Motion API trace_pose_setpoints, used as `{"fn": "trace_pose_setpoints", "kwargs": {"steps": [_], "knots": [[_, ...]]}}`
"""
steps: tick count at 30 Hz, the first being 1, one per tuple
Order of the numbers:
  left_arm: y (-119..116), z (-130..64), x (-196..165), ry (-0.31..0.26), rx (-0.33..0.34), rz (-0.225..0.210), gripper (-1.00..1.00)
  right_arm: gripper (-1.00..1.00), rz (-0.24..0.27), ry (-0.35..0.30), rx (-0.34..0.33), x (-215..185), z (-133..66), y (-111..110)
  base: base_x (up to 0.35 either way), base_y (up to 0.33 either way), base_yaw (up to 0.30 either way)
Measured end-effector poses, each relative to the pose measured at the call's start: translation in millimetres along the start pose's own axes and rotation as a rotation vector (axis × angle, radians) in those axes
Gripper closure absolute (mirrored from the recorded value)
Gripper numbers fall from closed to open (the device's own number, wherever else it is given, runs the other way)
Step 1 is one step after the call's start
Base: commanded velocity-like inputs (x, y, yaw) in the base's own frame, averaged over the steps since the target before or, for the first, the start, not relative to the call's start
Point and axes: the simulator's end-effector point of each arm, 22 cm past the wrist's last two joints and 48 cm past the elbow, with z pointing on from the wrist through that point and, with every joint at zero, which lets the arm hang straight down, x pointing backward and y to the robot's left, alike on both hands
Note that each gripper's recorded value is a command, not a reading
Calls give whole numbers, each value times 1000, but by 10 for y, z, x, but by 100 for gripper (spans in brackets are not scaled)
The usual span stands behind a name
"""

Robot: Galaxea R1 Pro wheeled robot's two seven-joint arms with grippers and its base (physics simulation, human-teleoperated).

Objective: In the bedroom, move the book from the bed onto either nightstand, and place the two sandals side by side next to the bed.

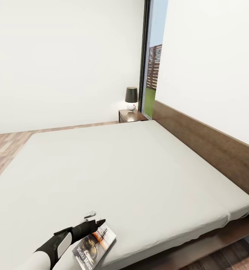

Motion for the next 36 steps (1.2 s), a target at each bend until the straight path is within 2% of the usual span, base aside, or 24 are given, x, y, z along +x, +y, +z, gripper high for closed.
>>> {"fn": "trace_pose_setpoints", "kwargs": {"steps": [15,22,27,30,36], "knots": [[385,-229,-300,-38,-47,31,-100,-100,-2,0,0,1,0,2,0,0,0],[724,-477,-517,-64,-80,52,-100,-100,-1,0,0,-1,0,-1,0,0,0],[930,-636,-654,-88,-106,46,-100,-100,-1,0,0,0,0,1,0,0,0],[1102,-795,-831,-124,-127,37,-100,-100,-1,0,0,-2,0,1,0,0,0],[1192,-937,-1051,-168,-132,32,-100,-100,-2,-1,0,-3,0,1,0,0,0]]}}
